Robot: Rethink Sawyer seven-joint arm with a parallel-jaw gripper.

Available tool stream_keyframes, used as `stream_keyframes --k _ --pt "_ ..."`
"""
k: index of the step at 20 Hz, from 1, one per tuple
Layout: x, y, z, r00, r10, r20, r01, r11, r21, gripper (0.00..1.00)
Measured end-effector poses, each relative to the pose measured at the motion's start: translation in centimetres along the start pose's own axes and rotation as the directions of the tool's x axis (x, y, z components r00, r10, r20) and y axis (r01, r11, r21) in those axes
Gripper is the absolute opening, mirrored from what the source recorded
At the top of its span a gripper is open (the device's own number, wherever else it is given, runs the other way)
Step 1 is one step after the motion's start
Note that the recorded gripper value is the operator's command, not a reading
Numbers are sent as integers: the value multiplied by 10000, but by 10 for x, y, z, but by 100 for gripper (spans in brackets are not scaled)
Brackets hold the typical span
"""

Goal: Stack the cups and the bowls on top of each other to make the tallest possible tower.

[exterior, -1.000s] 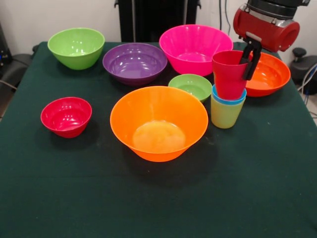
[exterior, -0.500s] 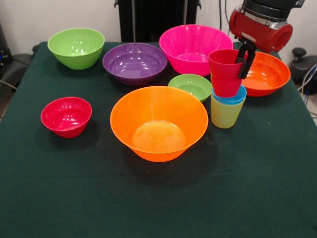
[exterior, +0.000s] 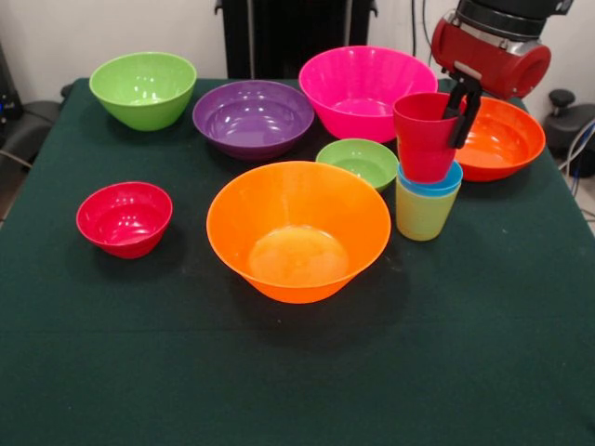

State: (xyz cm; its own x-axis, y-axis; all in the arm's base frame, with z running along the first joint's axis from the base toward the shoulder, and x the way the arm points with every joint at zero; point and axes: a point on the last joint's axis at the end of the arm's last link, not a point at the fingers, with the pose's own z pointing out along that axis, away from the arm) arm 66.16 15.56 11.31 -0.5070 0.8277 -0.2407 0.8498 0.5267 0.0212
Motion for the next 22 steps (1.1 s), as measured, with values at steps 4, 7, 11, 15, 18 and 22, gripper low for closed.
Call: stream_keyframes --k 4,7,11,15,18,22 --pt "1 0 0 10000 -5 -11 5 10000 -5 0" --pt "2 1 0 10000 -17 -31 17 10000 -14 0" --pt "2 1 1 10000 -23 -42 23 10000 -13 0" --pt "3 1 1 10000 -25 -45 25 10000 -5 0" --pt "3 1 2 10000 -28 -50 28 10000 5 0" --pt "3 1 2 10000 -31 -52 31 10000 15 0"
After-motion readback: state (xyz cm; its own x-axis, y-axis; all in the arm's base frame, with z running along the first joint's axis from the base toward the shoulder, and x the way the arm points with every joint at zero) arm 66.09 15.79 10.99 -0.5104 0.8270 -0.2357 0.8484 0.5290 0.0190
